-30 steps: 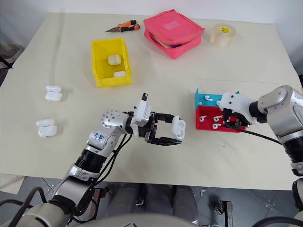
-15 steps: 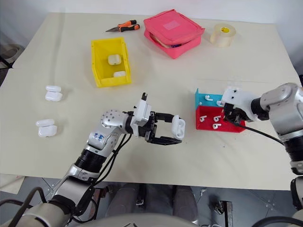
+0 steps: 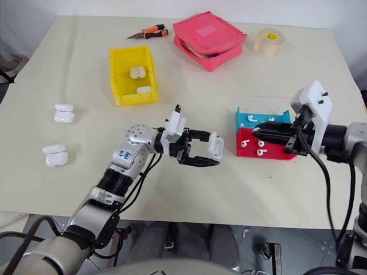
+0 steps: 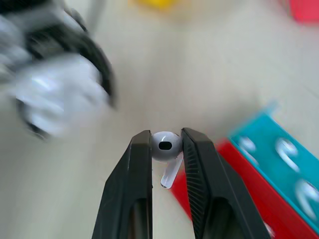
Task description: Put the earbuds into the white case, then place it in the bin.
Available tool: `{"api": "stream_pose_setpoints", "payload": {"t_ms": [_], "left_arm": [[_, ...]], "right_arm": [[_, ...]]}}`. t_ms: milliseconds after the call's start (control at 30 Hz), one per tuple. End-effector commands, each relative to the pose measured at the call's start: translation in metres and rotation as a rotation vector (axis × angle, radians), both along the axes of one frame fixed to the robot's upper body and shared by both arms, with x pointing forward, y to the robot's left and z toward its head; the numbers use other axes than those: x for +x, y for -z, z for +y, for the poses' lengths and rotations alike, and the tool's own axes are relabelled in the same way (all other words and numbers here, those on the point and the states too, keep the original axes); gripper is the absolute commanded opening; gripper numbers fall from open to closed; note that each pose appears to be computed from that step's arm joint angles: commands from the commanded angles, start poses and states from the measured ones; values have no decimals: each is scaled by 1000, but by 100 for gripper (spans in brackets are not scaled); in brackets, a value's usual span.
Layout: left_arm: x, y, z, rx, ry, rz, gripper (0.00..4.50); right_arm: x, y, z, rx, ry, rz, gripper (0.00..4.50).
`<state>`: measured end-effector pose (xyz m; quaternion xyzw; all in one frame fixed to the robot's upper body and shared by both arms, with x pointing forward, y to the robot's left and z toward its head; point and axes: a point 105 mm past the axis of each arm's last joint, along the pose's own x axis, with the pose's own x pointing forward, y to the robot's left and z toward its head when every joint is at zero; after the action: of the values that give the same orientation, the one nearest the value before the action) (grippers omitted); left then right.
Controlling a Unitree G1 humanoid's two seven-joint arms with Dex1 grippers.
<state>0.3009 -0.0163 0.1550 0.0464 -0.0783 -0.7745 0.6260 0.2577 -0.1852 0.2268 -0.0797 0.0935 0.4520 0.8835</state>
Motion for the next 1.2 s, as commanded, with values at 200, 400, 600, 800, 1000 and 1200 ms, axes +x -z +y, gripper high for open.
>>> {"api": "stream_pose_setpoints", "payload": {"t_ms": [200,400,600,800,1000,1200], "left_arm": [[-1,-20,-12,-47,92,-58,280],[-6,-24,-12,-62,129,-55,280],[-6,-29,-9,-81,126,-56,280],[-4,-35,-7,-132,110,-43,280],[-2,-33,-6,-137,105,-33,280],[-2,-35,-8,-161,106,-35,280]], "right_arm": [[-15,-3,45,179,-102,-226,50],[-3,1,49,190,-61,-311,50],[0,7,47,184,-51,-331,50],[-4,5,49,215,-49,-349,50],[-10,2,58,251,-73,-355,50],[-12,5,66,266,-81,-346,50]]}}
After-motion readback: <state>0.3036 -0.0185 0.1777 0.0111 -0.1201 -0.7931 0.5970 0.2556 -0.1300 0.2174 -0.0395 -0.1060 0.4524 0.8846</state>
